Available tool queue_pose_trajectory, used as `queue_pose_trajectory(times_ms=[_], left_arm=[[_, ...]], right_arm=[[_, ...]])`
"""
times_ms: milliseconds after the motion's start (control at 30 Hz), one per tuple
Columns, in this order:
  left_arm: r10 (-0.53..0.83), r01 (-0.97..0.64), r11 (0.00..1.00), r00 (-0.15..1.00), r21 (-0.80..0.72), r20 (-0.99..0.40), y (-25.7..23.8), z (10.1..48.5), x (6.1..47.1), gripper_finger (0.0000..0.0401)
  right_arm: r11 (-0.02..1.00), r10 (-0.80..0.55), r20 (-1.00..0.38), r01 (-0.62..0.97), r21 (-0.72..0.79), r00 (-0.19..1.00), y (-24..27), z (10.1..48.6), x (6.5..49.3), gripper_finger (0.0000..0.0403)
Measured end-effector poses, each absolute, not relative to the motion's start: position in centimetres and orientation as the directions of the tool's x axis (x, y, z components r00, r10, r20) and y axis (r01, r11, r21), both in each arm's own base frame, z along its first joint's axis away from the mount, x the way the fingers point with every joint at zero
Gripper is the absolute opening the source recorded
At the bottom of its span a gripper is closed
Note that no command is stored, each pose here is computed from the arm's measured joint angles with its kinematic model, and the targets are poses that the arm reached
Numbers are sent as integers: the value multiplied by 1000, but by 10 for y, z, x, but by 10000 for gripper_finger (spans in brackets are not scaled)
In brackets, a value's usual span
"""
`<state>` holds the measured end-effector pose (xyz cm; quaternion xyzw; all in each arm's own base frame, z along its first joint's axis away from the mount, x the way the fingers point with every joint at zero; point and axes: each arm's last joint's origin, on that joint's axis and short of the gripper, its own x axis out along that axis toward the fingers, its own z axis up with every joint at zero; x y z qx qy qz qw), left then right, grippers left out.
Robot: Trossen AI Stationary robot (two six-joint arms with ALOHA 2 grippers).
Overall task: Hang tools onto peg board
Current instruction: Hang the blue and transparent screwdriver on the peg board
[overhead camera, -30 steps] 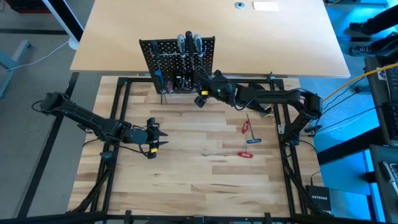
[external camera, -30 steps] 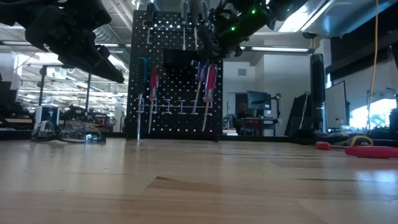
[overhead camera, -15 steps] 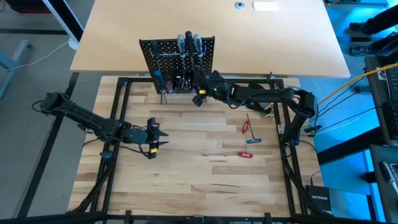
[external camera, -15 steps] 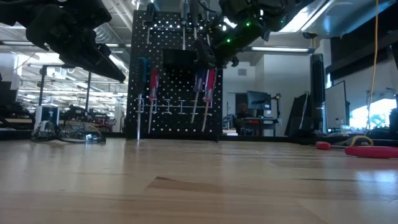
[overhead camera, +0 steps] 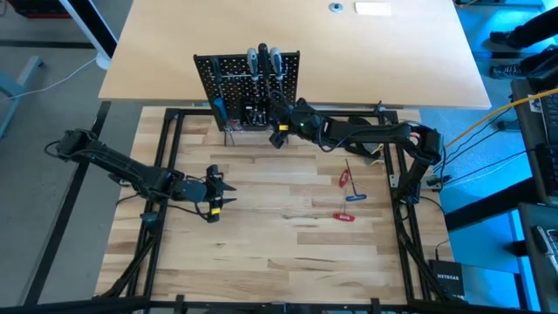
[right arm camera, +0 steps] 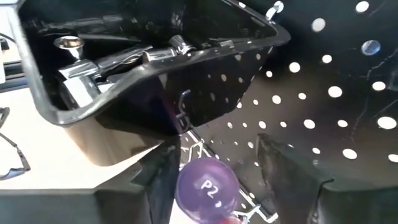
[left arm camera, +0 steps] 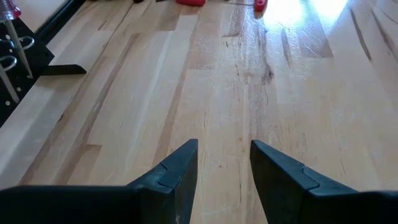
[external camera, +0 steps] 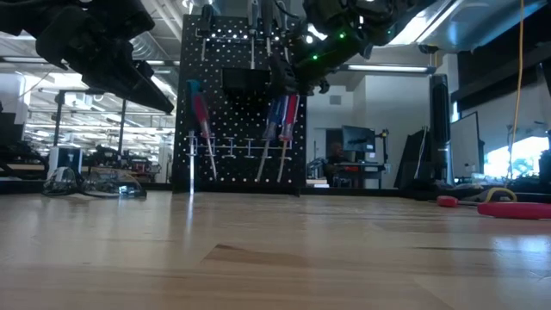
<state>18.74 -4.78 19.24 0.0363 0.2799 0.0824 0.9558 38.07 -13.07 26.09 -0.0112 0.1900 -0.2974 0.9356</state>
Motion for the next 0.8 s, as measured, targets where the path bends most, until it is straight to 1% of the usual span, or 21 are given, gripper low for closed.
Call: queue_pose_trajectory(times_ms=[167, 267, 400, 633, 733, 800], left_arm=[[178, -137, 984, 828, 116, -531, -48, 192, 187, 136], [178, -137, 984, 828, 116, -531, -48, 192, 187, 136], [178, -137, 984, 829, 116, -531, -48, 192, 187, 136], [178, -137, 984, 829, 116, -531, -48, 192, 187, 136], [178, -137, 984, 829, 116, -531, -48, 192, 187, 136], [178, -137, 984, 829, 116, -530, -48, 192, 187, 136]], right_arm=[[829, -552, -354, 540, -141, 755, -129, 268, 376, 245], [837, -542, -385, 519, -172, 747, -126, 274, 369, 258], [845, -530, -444, 493, -207, 722, -123, 278, 359, 261], [868, -495, -447, 449, -212, 745, -97, 304, 342, 261], [863, -504, -484, 444, -242, 715, -82, 311, 332, 261], [856, -513, -519, 450, -253, 684, -76, 308, 329, 262]])
